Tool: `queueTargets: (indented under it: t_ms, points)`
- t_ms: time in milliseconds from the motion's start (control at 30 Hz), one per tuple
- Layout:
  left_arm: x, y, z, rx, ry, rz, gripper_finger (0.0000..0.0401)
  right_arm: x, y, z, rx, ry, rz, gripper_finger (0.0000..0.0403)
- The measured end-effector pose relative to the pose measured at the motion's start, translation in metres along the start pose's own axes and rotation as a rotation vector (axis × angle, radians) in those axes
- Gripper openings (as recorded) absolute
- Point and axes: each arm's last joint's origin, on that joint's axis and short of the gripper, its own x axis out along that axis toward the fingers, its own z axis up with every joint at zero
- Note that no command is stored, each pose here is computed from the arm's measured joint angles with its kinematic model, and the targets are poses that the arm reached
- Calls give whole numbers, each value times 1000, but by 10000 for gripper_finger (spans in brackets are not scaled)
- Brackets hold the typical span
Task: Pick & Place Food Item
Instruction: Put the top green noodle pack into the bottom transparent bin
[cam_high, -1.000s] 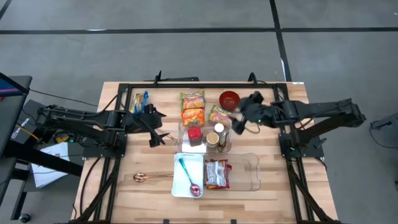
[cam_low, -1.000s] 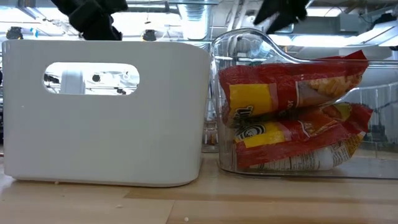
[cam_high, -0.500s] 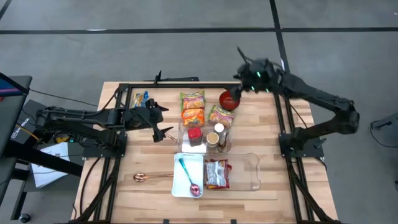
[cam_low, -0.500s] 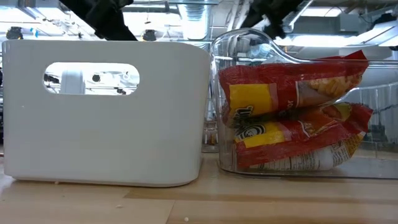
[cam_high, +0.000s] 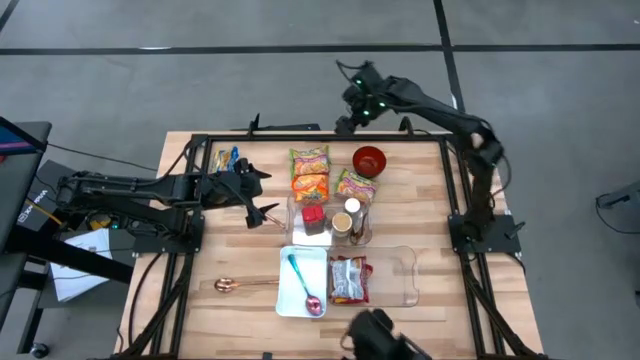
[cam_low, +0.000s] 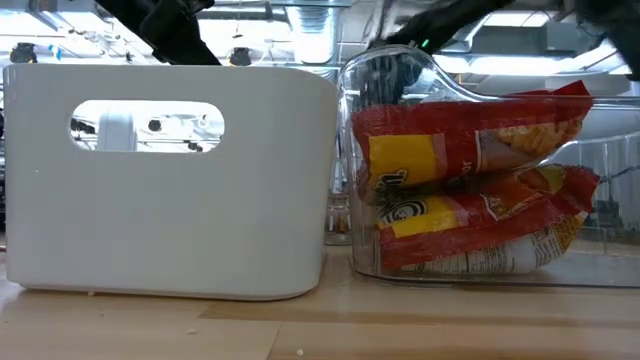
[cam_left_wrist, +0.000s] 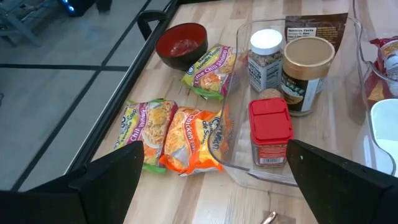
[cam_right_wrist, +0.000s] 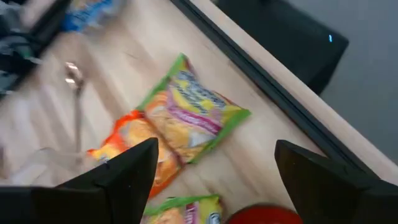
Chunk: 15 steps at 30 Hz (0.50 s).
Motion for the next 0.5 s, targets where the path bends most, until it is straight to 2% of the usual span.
queueTargets:
  t_ms: [100,200,500]
  points:
    - [0,0,0,0,1,0,386,28,-12,9,-9,72,-8,315]
    - [0,0,-1,3,8,-1,386,51,-10,15,-105,127,15,314]
    - [0,0,-4,-26,38,-3,386,82,21,17,-602,177,59,314]
